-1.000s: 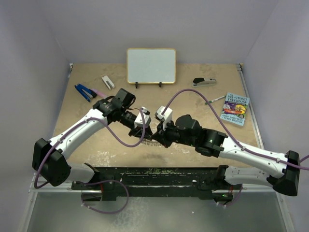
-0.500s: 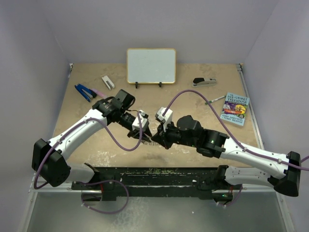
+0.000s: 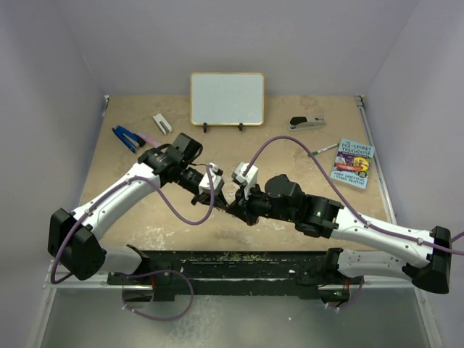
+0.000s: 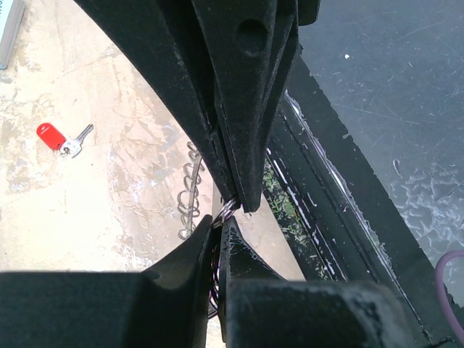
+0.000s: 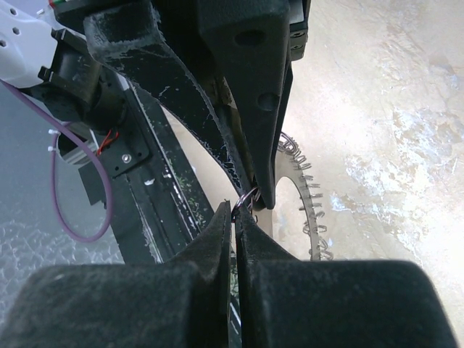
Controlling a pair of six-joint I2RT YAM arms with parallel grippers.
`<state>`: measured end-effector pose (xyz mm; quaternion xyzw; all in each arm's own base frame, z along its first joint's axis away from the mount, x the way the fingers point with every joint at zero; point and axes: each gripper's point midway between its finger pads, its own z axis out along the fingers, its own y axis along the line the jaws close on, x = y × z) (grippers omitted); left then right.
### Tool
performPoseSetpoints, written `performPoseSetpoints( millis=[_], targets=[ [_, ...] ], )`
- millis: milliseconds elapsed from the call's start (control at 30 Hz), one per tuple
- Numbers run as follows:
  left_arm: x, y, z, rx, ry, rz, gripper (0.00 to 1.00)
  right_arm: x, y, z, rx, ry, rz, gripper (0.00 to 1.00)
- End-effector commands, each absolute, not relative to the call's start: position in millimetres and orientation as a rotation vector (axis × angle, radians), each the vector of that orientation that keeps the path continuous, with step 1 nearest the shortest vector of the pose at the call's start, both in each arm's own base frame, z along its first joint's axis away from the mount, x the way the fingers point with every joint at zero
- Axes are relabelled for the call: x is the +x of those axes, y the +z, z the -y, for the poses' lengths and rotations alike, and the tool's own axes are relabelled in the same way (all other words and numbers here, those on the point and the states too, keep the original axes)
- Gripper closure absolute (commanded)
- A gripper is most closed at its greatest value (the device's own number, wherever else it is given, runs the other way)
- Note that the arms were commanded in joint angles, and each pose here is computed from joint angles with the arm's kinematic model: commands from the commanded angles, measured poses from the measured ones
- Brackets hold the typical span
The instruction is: Put the keys on the keyring
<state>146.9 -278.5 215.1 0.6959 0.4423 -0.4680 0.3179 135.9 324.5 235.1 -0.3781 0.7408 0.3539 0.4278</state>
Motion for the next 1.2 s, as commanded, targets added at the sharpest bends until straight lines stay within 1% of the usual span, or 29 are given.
performPoseSetpoints(
  millis=[0, 33, 100, 133, 267, 333, 433, 533, 600, 633, 933, 967, 1000, 1067, 1100, 1133, 1167],
  targets=[
    [143.4, 239.1, 283.4, 1.809, -1.244, -1.066, 0.97, 135.8, 266.7, -331.8, -0.89, 0.952, -1.75, 1.0],
    [143.0, 239.4, 283.4, 1.808, -1.247, -1.065, 0.95, 136.4, 266.3, -331.2, -0.889, 0.948, -1.752, 1.0],
    [142.9, 239.6, 283.9, 1.802, -1.257, -1.071, 0.86, 136.4, 265.7, -330.7, -0.888, 0.944, -1.754, 1.0],
    [142.7, 240.7, 284.2, 1.8, -1.259, -1.069, 0.84, 136.5, 265.0, -330.5, -0.888, 0.942, -1.757, 1.0],
    [141.4, 243.6, 285.0, 1.793, -1.275, -1.061, 0.79, 137.4, 266.0, -330.1, -0.883, 0.938, -1.754, 1.0],
    [140.5, 245.7, 285.3, 1.788, -1.284, -1.056, 0.79, 137.6, 265.8, -330.3, -0.883, 0.937, -1.755, 1.0],
    [138.6, 246.6, 285.6, 1.787, -1.296, -1.05, 0.79, 137.5, 265.9, -330.2, -0.884, 0.937, -1.754, 1.0],
    [138.0, 245.1, 285.8, 1.788, -1.301, -1.048, 0.83, 137.5, 266.8, -329.4, -0.88, 0.937, -1.752, 1.0],
    [136.7, 243.8, 286.1, 1.789, -1.31, -1.045, 0.95, 137.6, 266.9, -328.7, -0.879, 0.936, -1.753, 1.0],
    [136.2, 243.3, 286.1, 1.789, -1.313, -1.044, 0.97, 137.3, 266.9, -328.5, -0.878, 0.936, -1.754, 1.0],
    [140.1, 238.3, 286.0, 1.8, -1.279, -1.071, 0.97, 138.4, 265.2, -323.5, -0.862, 0.92, -1.769, 1.0],
    [141.6, 236.6, 285.8, 1.801, -1.27, -1.084, 0.97, 139.0, 265.5, -322.2, -0.855, 0.916, -1.769, 0.93],
    [143.6, 235.0, 285.8, 1.802, -1.259, -1.095, 0.97, 139.5, 265.2, -320.9, -0.848, 0.913, -1.771, 0.9],
    [146.5, 229.9, 285.4, 1.803, -1.243, -1.125, 0.97, 140.1, 266.1, -317.7, -0.834, 0.908, -1.769, 0.88],
    [147.6, 227.9, 285.0, 1.804, -1.235, -1.137, 0.97, 140.2, 266.9, -316.1, -0.826, 0.906, -1.769, 0.86],
    [149.0, 226.3, 284.9, 1.803, -1.227, -1.149, 0.97, 140.8, 267.4, -314.4, -0.819, 0.9, -1.769, 0.81],
    [150.1, 224.1, 284.5, 1.805, -1.22, -1.161, 0.97, 141.7, 268.6, -312.5, -0.809, 0.895, -1.768, 0.8]
  ],
)
